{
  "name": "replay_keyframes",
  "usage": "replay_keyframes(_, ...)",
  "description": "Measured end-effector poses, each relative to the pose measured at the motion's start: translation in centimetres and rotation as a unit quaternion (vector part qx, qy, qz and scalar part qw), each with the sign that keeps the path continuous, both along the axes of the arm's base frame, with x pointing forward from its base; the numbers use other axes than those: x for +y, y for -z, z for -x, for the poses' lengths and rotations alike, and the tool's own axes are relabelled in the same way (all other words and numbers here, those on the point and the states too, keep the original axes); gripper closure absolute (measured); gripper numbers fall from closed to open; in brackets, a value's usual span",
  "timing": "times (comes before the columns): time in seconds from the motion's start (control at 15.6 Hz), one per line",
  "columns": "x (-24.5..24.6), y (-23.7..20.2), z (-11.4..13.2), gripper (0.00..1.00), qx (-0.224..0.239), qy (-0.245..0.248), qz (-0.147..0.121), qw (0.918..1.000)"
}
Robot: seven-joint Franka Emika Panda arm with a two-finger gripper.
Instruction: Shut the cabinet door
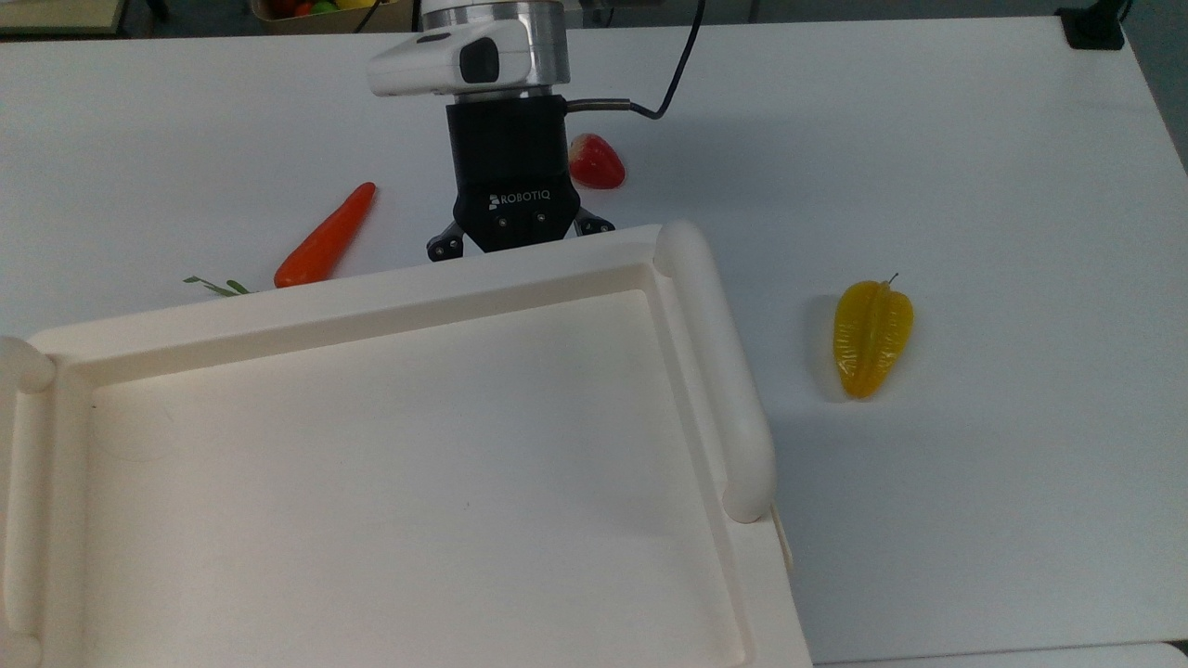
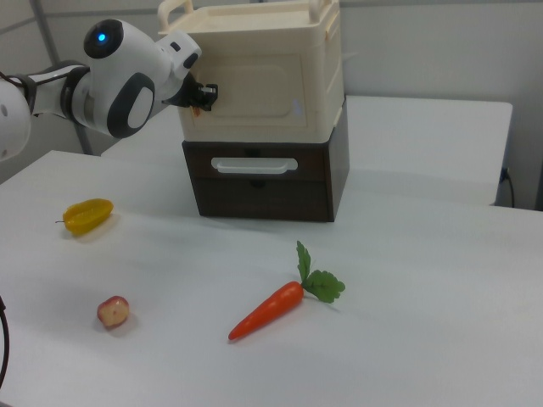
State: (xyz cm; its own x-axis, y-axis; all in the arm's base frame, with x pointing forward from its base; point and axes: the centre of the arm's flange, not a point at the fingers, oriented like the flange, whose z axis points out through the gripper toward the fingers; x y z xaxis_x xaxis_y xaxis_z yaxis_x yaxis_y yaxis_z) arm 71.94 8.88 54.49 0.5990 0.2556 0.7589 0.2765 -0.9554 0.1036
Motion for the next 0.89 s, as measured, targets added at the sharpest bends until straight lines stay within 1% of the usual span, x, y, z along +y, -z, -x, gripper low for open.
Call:
replay_keyframes(0.32, 0.0, 0.1, 0.0, 0.99, 0.005, 0.004, -0.006, 1.0)
replay_keyframes(0.38, 0.2, 0.4, 0.1, 0.99, 0.017, 0.005, -0.01, 0.9998)
replay_keyframes(0.58, 0.7, 1.4, 0.4, 0.99, 0.073, 0.008, -0.025, 0.997)
replay_keyframes(0.7, 0.6, 1.0, 0.9, 0.99, 0.105, 0.021, -0.044, 0.9932)
replay_keyframes(0.83, -0.1, 0.1, 1.8, 0.99, 0.152, 0.041, -0.066, 0.9853)
replay_keyframes(0.89, -0.9, -0.5, 2.5, 0.99, 0.183, 0.053, -0.075, 0.9789)
